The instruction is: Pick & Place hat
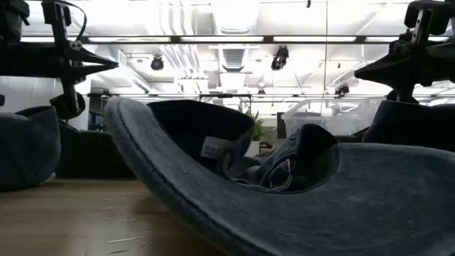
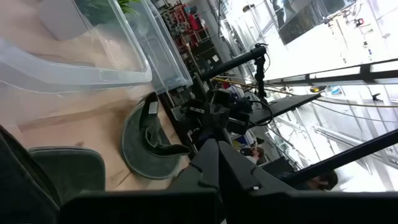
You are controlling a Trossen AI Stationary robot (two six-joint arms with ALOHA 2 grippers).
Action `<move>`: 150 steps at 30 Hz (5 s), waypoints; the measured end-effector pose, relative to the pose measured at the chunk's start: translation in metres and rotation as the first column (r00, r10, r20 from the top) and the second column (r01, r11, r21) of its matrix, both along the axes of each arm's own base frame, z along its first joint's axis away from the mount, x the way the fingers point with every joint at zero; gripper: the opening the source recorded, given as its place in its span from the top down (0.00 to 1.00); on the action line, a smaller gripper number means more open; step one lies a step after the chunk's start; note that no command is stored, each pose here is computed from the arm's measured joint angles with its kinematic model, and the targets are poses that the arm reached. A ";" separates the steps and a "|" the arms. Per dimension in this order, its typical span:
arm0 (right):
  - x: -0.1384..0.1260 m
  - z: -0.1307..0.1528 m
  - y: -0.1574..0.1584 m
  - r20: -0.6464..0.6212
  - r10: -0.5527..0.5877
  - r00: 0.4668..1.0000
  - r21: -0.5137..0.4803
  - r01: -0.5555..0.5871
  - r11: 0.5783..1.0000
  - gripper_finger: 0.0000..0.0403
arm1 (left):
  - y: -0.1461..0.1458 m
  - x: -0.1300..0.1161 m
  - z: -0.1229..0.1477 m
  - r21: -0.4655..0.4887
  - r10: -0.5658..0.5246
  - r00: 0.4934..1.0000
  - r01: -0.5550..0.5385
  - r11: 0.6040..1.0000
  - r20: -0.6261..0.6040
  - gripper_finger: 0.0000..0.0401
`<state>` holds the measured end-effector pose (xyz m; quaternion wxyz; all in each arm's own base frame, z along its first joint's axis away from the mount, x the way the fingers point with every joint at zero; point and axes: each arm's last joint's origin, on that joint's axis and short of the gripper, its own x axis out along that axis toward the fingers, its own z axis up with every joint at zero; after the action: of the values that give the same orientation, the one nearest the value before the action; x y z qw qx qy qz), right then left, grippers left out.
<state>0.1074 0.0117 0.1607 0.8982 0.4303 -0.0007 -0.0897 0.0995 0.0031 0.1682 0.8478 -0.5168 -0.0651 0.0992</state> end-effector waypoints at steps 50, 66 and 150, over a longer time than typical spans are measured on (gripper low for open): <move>0.150 0.133 0.038 -0.796 0.065 0.602 -0.450 -0.661 0.601 0.55 | 0.001 0.000 0.000 -0.085 0.028 0.999 -0.026 0.996 0.021 1.00; 0.224 0.024 0.057 -0.983 0.053 0.176 -0.117 -0.822 0.558 0.54 | 0.000 0.000 0.000 -0.114 -0.017 0.999 0.020 0.993 0.028 1.00; 0.183 0.269 -0.057 -0.612 -0.744 0.267 -0.659 0.348 0.667 0.98 | -0.002 0.000 -0.001 -0.156 -0.071 0.997 0.075 0.985 0.033 1.00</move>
<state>0.2899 -0.0457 0.4296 0.7471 0.1057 0.2695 -0.5984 0.1000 0.0010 0.1676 0.8067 -0.5852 -0.0495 0.0659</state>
